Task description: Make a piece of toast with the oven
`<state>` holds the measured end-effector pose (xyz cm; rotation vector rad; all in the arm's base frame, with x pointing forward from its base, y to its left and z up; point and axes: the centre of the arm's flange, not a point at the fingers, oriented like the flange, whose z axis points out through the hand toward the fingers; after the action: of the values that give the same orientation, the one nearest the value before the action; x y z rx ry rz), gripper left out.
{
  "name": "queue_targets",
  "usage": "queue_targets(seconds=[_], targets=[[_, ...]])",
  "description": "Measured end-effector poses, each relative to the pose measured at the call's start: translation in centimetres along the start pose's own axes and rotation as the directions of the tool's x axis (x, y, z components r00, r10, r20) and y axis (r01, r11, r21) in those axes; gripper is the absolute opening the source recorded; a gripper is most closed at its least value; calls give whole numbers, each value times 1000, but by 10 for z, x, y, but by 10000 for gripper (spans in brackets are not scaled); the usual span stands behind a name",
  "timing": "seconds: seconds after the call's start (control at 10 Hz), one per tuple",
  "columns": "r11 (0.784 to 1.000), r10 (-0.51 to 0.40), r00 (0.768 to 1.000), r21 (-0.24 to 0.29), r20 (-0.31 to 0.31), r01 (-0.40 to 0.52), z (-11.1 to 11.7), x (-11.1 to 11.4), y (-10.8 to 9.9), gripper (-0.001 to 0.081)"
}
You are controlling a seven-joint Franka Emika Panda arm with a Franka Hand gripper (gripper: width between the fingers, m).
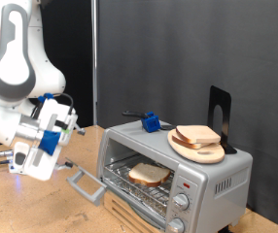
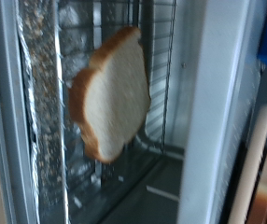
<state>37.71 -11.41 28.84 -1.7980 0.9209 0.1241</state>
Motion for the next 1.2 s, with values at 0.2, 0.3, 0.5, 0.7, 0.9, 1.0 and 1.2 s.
queue_targets(seconds=[0.2,0.3,0.5,0.7,0.9,1.0,1.2], targets=[[1000,12,999,-1,-49,-12,6,-14,-25,800],[1000,15,998,-1,-66,-15,10,-21,-38,800],[999,28,996,-18,-82,-30,21,-37,-62,800],[996,31,995,-83,-98,-39,24,-50,-76,800],[977,-14,986,-210,-168,-22,10,-52,-62,800],[963,-20,982,-269,-189,-32,0,-47,-46,800],[938,-23,966,-340,-256,-68,-17,-36,-17,800]])
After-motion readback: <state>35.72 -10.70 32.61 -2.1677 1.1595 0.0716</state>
